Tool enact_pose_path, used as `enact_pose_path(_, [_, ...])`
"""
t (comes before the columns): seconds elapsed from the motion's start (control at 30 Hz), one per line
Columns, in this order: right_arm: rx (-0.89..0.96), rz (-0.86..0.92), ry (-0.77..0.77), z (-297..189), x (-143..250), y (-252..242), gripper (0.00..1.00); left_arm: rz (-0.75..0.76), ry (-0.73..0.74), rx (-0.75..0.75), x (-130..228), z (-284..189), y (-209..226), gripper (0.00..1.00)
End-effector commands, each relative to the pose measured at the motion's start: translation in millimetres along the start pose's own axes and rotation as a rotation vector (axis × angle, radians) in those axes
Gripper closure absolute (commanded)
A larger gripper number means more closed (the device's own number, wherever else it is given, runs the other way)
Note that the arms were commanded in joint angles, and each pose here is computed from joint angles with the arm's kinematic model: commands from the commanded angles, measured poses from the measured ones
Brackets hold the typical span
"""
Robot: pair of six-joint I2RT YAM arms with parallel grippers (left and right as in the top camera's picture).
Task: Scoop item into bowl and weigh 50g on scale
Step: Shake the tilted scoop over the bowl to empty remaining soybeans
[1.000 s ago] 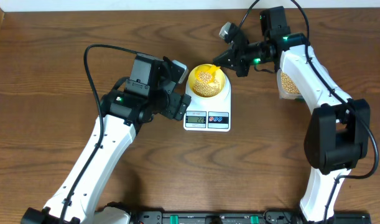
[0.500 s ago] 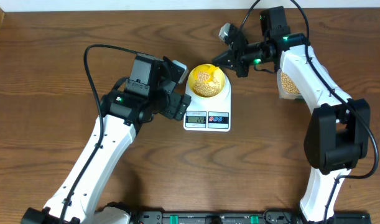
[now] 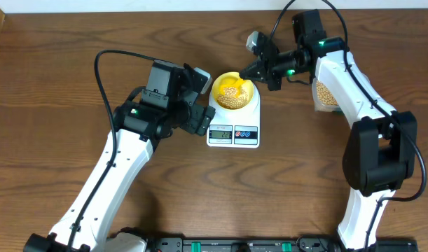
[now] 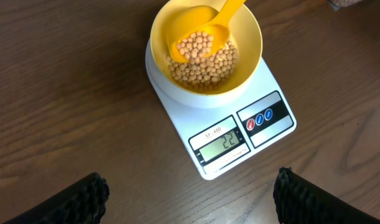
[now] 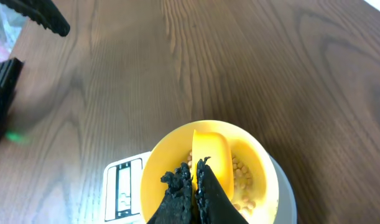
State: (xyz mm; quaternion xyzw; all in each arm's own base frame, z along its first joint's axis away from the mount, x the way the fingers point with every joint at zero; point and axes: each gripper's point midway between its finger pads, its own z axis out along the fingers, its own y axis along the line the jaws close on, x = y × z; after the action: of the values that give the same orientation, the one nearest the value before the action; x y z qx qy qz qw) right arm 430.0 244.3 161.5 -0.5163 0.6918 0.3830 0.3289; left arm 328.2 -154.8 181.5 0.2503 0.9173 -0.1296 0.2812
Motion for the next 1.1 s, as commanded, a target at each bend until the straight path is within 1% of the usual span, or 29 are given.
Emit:
enact_pose_path(0.0, [-0.029, -0.033, -0.012, 5.0, 4.7, 2.1, 0.99, 0.014, -0.001, 0.006, 0.5, -0.2, -0.3, 0.13])
enact_pose_path(0.5, [-0.026, -0.150, -0.015, 5.0, 4.1, 1.4, 0.99, 0.014, -0.001, 0.006, 0.5, -0.2, -0.3, 0.13])
enact_pose_path(1.07, [-0.017, -0.187, -0.023, 5.1, 1.5, -1.2, 0.99, 0.014, -0.001, 0.006, 0.5, -0.2, -0.3, 0.13])
